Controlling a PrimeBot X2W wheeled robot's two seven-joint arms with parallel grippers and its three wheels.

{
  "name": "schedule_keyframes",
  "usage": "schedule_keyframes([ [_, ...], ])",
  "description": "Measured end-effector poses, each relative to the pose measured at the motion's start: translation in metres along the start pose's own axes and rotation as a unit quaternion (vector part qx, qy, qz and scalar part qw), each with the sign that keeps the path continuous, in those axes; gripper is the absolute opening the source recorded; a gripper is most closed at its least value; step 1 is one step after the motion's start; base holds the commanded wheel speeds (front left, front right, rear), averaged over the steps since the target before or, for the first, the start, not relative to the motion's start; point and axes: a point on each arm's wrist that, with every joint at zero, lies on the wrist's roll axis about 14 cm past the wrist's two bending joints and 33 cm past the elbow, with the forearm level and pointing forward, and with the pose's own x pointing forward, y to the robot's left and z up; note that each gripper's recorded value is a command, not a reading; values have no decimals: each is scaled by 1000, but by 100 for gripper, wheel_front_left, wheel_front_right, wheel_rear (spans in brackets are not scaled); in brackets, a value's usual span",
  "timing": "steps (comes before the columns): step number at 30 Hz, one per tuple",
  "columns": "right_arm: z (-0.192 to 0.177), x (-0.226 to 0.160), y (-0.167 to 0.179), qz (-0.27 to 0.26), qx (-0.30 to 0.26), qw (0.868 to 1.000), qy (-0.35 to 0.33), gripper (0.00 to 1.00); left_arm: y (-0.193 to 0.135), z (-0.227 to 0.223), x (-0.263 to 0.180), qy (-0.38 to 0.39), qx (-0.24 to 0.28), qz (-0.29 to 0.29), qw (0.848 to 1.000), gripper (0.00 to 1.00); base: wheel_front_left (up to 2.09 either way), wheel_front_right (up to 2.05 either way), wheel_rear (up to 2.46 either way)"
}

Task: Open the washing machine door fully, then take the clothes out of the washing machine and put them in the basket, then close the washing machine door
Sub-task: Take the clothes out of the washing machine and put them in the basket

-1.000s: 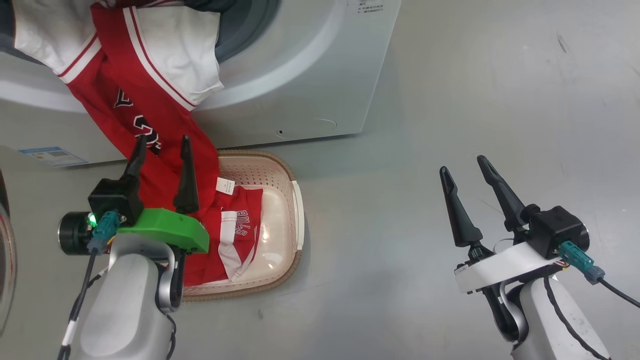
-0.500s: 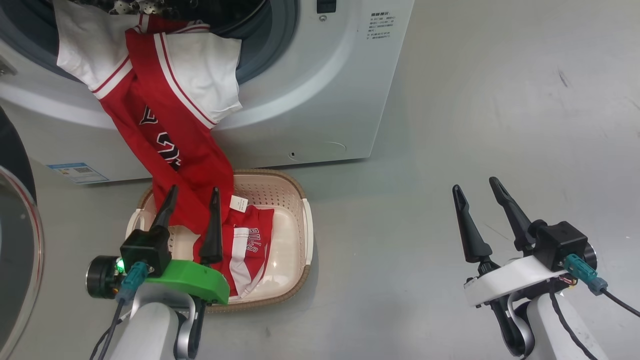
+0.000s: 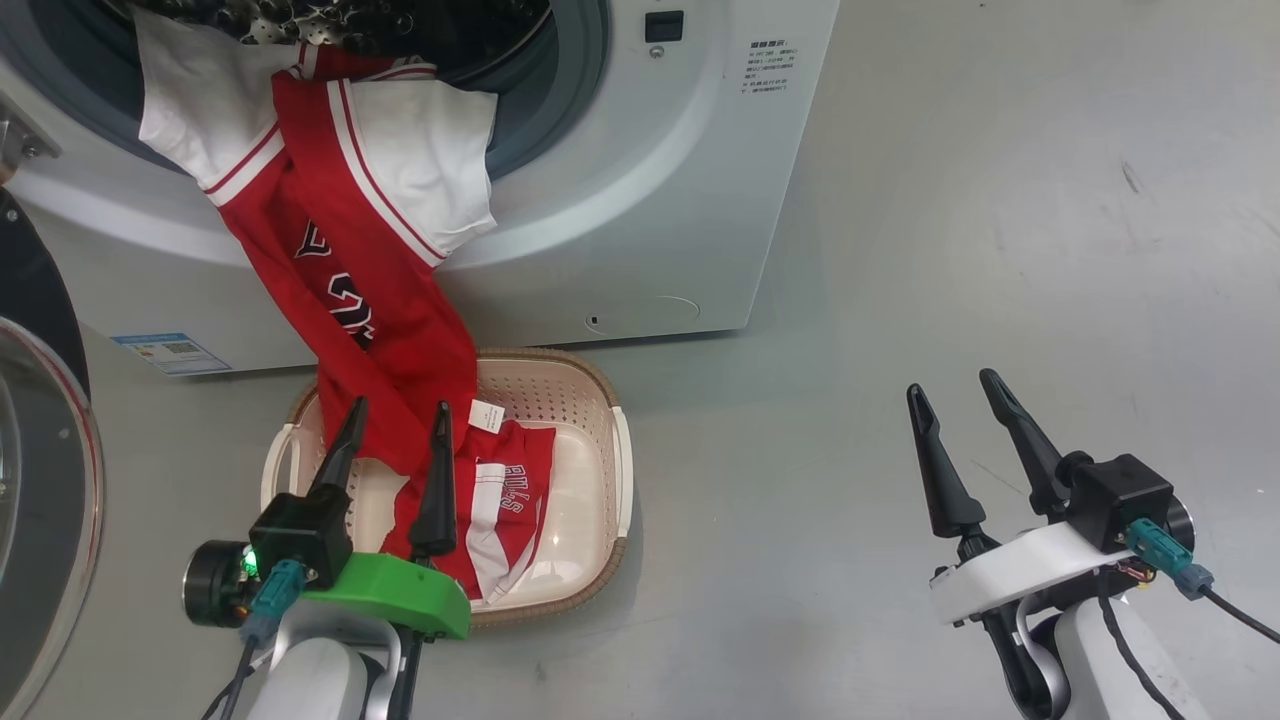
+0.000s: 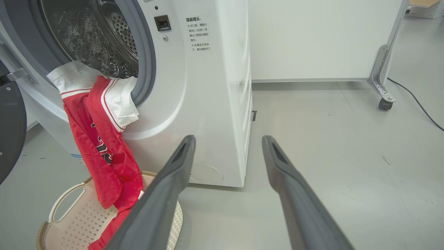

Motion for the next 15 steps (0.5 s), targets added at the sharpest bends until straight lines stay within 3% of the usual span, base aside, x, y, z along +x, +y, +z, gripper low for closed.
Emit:
schedule_keyframes([
  [15, -2, 0, 0, -1, 1, 1000, 3, 100, -4, 0, -5, -1, -6, -1, 1000, 100, 0, 0, 0],
])
